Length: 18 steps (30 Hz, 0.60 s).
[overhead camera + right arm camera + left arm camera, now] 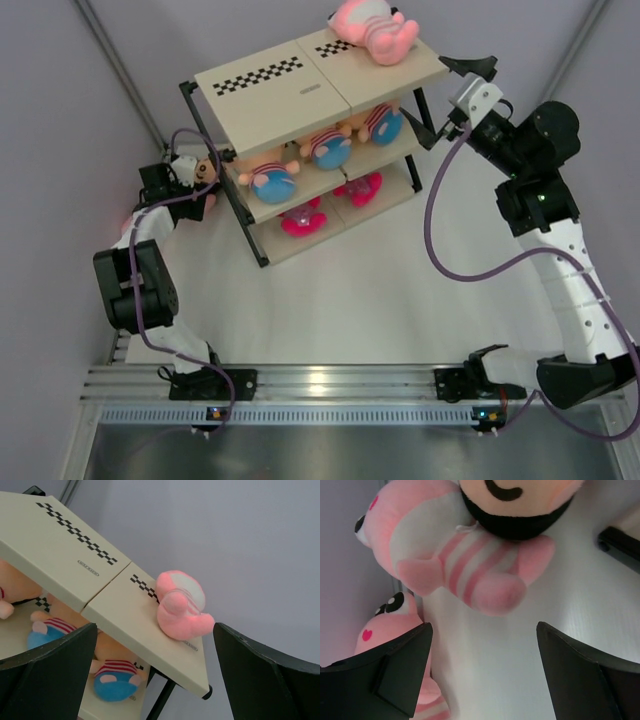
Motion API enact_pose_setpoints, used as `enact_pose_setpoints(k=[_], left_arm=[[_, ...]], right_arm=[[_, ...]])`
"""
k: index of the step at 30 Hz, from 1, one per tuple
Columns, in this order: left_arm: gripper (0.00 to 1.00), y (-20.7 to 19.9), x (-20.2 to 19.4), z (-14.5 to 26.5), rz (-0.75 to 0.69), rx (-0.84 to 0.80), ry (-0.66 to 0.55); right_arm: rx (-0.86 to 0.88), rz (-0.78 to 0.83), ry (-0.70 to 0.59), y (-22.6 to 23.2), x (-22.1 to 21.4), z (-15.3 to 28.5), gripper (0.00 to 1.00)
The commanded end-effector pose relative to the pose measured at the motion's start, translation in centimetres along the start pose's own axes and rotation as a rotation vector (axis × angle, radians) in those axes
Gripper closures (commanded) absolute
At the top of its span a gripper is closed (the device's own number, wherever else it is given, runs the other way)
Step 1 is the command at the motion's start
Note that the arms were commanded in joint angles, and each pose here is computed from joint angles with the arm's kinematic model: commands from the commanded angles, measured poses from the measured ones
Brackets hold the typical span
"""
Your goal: Place and organize the stuffed toys onto the shelf
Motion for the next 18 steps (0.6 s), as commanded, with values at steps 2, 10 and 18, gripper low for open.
enact_pose_setpoints(k=[2, 10, 18], left_arm=[[0.09, 1.6, 1.5, -2.2, -0.017, 0.136, -0.047], [0.29, 0.3, 1.5, -4.0, -0.006, -0.028, -0.087], [1.0, -1.2, 0.3, -0.4, -0.002, -0.158, -0.037]], right_arm=[[-0.017, 0.048, -0.053, -0.1, 1.6, 1.4, 0.01], [-0.02, 0.071, 0.002, 0.7, 1.2, 2.9, 0.01], [-0.006, 0.058, -0.012, 0.9, 1.5, 3.1, 0.0]])
Point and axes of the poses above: each gripper's point midway between its finger pads, its own z axis back along the fingers, its own y axis along the line the jaws close on, x = y × z, the point moved 9 cm from there along z, back along the fingers, and after that the axes turned 1 degree about z, right-handed, at the moved point
